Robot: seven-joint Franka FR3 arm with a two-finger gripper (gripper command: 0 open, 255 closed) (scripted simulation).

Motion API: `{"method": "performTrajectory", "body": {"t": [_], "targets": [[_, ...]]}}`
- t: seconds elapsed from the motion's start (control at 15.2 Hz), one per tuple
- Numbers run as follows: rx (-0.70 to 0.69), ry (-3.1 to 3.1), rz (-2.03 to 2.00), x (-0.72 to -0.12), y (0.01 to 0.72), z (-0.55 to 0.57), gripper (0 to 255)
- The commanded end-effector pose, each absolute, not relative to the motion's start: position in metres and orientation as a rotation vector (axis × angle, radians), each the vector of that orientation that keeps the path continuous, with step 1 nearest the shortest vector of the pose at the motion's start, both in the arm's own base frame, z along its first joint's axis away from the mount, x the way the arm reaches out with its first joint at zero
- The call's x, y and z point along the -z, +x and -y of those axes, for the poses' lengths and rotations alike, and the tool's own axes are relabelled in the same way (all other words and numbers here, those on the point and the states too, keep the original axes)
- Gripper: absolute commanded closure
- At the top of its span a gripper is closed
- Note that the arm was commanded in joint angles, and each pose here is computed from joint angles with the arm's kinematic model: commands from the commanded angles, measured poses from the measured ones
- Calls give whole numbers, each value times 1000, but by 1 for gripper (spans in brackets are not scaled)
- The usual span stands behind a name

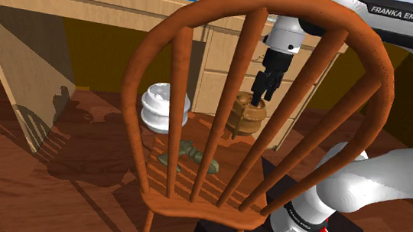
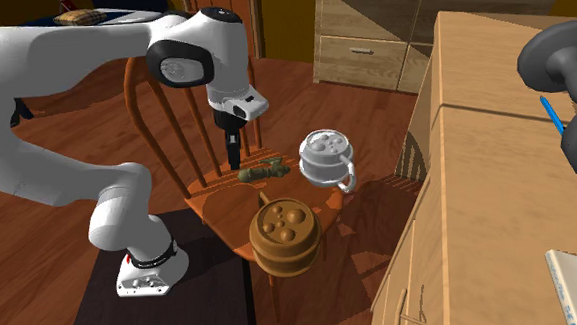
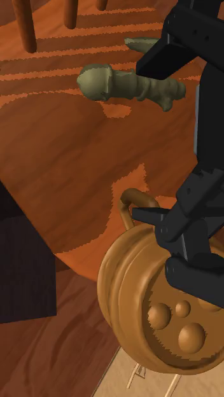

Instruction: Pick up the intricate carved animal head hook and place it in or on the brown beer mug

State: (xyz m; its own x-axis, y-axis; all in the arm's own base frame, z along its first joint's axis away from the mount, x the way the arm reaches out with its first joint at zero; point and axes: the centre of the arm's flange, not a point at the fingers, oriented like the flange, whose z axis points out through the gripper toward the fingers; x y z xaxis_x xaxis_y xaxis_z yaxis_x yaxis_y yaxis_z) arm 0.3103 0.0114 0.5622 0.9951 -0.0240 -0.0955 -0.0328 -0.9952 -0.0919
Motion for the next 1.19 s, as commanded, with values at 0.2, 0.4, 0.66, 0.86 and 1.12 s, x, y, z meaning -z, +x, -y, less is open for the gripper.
{"method": "performTrajectory", "body": {"t": [0.2, 0.4, 0.66, 0.86, 1.12], "targets": [[-117, -3042, -29, -532, 317, -35, 0], [-91, -3040, -15, -503, 324, -59, 0], [-55, -3036, 4, -464, 334, -91, 0], [-29, -3033, 18, -435, 342, -115, 0], [6, -3029, 37, -396, 353, -148, 0]]}}
